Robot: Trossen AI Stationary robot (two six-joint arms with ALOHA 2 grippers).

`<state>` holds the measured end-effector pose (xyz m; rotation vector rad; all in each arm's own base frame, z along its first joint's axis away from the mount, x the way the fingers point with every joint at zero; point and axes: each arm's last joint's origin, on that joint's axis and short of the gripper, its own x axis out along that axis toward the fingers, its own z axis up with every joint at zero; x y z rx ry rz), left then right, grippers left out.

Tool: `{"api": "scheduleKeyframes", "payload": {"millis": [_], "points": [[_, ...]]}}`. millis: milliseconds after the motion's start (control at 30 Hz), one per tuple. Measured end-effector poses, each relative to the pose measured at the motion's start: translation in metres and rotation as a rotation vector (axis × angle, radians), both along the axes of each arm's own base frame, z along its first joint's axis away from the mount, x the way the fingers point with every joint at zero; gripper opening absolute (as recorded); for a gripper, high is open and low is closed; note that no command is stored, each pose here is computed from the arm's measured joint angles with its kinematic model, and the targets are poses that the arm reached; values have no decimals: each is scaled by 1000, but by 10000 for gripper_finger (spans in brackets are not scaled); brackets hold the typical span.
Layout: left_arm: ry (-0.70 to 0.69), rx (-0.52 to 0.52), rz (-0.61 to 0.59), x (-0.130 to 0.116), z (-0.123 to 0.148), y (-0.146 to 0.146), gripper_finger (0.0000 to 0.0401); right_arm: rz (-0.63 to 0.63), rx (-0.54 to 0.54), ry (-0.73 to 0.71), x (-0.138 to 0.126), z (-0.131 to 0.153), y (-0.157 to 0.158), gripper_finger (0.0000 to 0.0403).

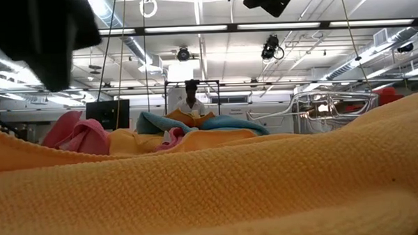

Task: Fold microfiber towels
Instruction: Fold the bottom orange towel

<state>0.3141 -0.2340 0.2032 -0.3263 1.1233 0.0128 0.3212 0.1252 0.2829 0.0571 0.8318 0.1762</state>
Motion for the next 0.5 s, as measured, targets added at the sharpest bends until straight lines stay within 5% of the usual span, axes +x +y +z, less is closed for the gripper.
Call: {"api": "scheduleKeyframes", "payload": {"millis": [500], "points": [[22, -58, -134, 0, -11, -15, 195, -20, -14, -9, 0, 0, -1, 145]]}}
